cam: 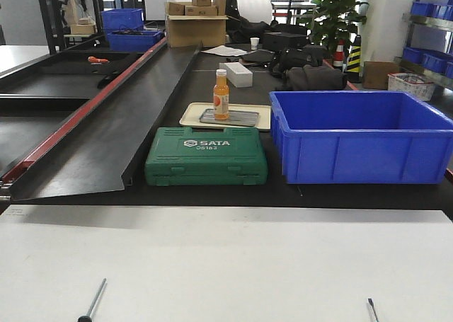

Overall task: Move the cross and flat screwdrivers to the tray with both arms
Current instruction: 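Lower the right gripper over the screwdriver handle nearest it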

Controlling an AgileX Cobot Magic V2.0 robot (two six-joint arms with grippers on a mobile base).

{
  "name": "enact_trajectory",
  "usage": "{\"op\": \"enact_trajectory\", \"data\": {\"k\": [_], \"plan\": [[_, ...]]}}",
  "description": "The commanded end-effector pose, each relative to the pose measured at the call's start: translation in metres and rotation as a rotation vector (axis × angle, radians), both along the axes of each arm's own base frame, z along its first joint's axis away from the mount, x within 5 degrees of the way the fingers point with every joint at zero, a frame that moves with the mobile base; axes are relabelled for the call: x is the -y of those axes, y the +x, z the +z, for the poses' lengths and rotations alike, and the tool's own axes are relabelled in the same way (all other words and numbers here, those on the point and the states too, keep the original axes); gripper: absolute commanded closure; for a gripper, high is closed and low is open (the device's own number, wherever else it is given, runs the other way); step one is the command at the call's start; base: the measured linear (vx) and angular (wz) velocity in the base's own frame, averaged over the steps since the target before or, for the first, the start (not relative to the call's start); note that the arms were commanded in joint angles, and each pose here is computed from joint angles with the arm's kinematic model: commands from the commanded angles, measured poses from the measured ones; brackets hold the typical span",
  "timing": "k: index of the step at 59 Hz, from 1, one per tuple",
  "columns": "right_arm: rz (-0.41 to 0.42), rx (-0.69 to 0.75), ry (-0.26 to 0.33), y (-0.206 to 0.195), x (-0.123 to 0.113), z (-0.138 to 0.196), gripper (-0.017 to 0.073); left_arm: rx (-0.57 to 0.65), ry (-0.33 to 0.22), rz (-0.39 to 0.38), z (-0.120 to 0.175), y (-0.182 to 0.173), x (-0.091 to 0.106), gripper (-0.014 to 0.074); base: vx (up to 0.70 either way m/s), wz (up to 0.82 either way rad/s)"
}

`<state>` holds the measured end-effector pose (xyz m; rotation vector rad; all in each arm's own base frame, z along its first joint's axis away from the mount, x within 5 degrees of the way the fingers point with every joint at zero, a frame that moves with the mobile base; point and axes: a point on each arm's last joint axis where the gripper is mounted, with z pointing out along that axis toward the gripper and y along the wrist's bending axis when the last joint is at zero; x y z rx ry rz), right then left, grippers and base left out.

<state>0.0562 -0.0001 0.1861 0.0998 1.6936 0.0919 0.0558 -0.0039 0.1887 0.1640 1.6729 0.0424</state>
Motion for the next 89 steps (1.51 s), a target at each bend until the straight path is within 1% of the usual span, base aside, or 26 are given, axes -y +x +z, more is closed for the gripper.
{"op": "enact_trajectory", "data": {"k": [1, 46, 53, 56, 58, 60, 62, 68, 70, 73, 81, 84, 85, 89], "plan": [[0.002, 0.085, -0.009, 0.001, 0.0, 0.006, 0.0567, 0.116, -0.018, -0.001, 0.016, -0.001, 0.0, 0.0591, 0.0, 0.0], [0.002, 0.095, -0.006, 0.001, 0.0, 0.007, 0.0567, 0.119, -0.019, -0.001, 0.016, -0.001, 0.0, 0.0591, 0.0, 0.0], [0.005, 0.177, -0.006, 0.0, -0.001, 0.014, 0.0567, 0.126, -0.019, -0.001, 0.017, -0.001, 0.0, 0.0591, 0.0, 0.0], [0.007, 0.222, -0.006, 0.0, -0.001, 0.018, 0.0567, 0.135, 0.0, -0.002, 0.018, -0.002, 0.0, 0.0591, 0.0, 0.0], [0.008, 0.255, -0.008, 0.0, -0.001, 0.021, 0.0567, 0.162, 0.015, -0.002, 0.02, -0.002, 0.0, 0.0591, 0.0, 0.0], [0.009, 0.291, -0.013, -0.001, -0.001, 0.025, 0.0567, 0.189, 0.01, -0.002, 0.023, -0.002, 0.0, 0.0591, 0.0, 0.0], [0.01, 0.314, -0.024, -0.001, -0.001, 0.028, 0.0567, 0.222, -0.02, -0.001, 0.026, -0.002, 0.0, 0.0591, 0.0, 0.0], [0.009, 0.376, -0.075, -0.006, -0.001, 0.049, 0.0567, 0.321, -0.122, -0.005, 0.046, -0.006, 0.0, 0.0591, 0.0, 0.0], [0.006, 0.402, -0.087, -0.008, -0.001, 0.061, 0.0567, 0.345, -0.141, -0.008, 0.054, -0.008, -0.001, 0.0591, 0.0, 0.0], [0.001, 0.43, -0.111, -0.012, -0.001, 0.082, 0.0567, 0.373, -0.15, -0.01, 0.068, -0.011, -0.001, 0.0591, 0.0, 0.0], [-0.01, 0.412, -0.181, -0.008, 0.0, 0.134, 0.0567, 0.423, -0.154, -0.014, 0.119, -0.01, -0.001, 0.0591, 0.0, -0.01], [-0.011, 0.403, -0.209, 0.001, -0.001, 0.156, 0.0567, 0.41, -0.149, -0.012, 0.139, -0.001, 0.0, 0.0591, 0.0, 0.0], [-0.011, 0.399, -0.212, 0.004, -0.001, 0.161, 0.0567, 0.419, -0.15, -0.013, 0.149, 0.0, 0.0, 0.0591, 0.0, 0.0], [-0.009, 0.383, -0.214, 0.021, -0.001, 0.184, 0.0567, 0.388, -0.147, -0.011, 0.173, 0.018, 0.001, 0.0591, 0.0, 0.0]]}}
